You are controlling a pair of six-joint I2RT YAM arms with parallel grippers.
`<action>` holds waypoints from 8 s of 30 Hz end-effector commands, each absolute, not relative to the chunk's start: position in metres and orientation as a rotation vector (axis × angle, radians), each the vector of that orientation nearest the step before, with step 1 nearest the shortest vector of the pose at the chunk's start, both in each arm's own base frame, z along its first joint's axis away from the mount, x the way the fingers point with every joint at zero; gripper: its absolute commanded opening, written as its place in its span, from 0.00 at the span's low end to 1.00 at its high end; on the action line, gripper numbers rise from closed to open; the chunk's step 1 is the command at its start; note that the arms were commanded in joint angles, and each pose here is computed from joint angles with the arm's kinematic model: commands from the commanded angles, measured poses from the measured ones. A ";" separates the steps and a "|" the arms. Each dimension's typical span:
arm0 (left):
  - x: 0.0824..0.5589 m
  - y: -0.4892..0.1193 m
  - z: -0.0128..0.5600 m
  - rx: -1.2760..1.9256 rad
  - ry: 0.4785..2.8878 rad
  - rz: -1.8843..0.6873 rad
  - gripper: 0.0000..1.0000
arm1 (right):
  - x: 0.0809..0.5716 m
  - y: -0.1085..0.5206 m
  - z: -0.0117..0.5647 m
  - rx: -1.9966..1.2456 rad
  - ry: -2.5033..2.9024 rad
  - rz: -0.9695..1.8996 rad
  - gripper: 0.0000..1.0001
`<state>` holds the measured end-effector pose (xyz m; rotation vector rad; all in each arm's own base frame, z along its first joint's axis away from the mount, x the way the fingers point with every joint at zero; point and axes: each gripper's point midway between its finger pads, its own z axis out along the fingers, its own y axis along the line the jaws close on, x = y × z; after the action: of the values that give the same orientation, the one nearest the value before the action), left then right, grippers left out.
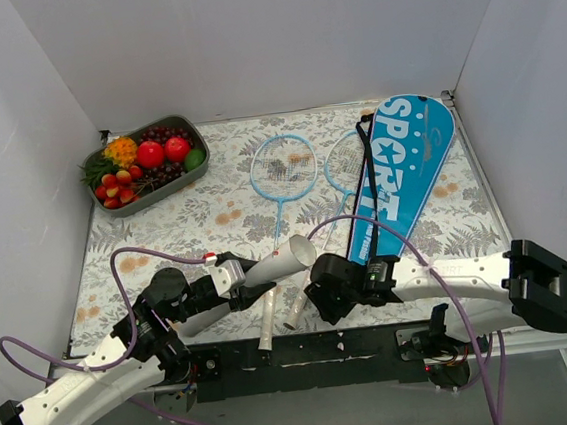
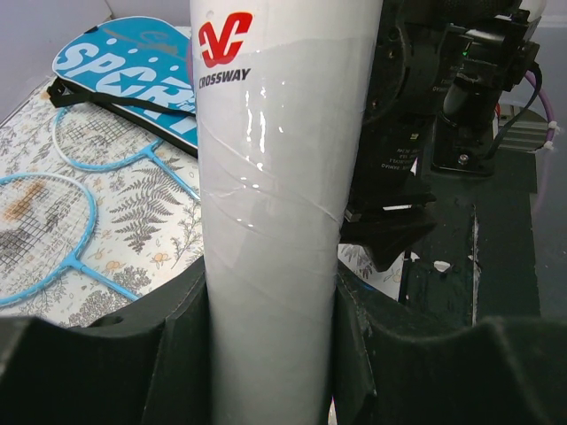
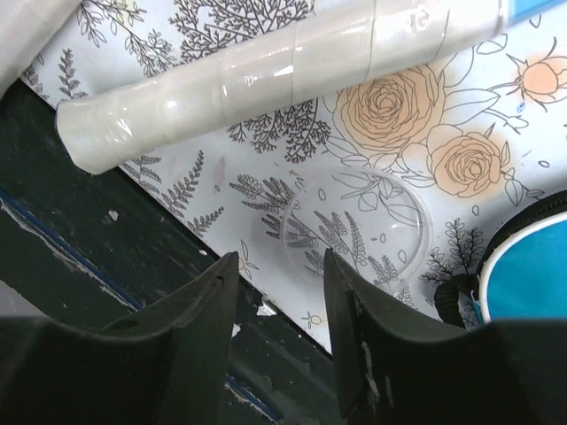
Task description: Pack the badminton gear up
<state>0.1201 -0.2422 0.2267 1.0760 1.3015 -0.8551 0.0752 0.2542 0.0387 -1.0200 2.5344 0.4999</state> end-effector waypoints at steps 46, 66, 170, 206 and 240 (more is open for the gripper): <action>0.122 -0.241 0.245 1.032 1.247 -0.851 0.00 | 0.164 0.224 0.162 -0.600 2.343 0.346 0.01; 0.121 -0.248 0.234 1.070 1.277 -0.873 0.00 | 0.151 0.254 0.355 -0.816 1.980 0.839 0.01; 0.112 -0.244 0.247 1.058 1.197 -0.898 0.00 | 0.069 0.316 0.319 -1.155 1.846 1.567 0.48; 0.111 -0.244 0.248 1.055 1.197 -0.903 0.00 | 0.110 0.295 0.346 -0.889 1.843 1.438 0.20; 0.112 -0.244 0.246 1.056 1.202 -0.902 0.00 | 0.105 0.335 0.272 -0.989 2.033 1.401 0.06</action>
<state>0.1182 -0.2375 0.2155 1.0759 1.3408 -0.8543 0.1100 0.3240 0.3151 -0.9452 1.9243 1.4451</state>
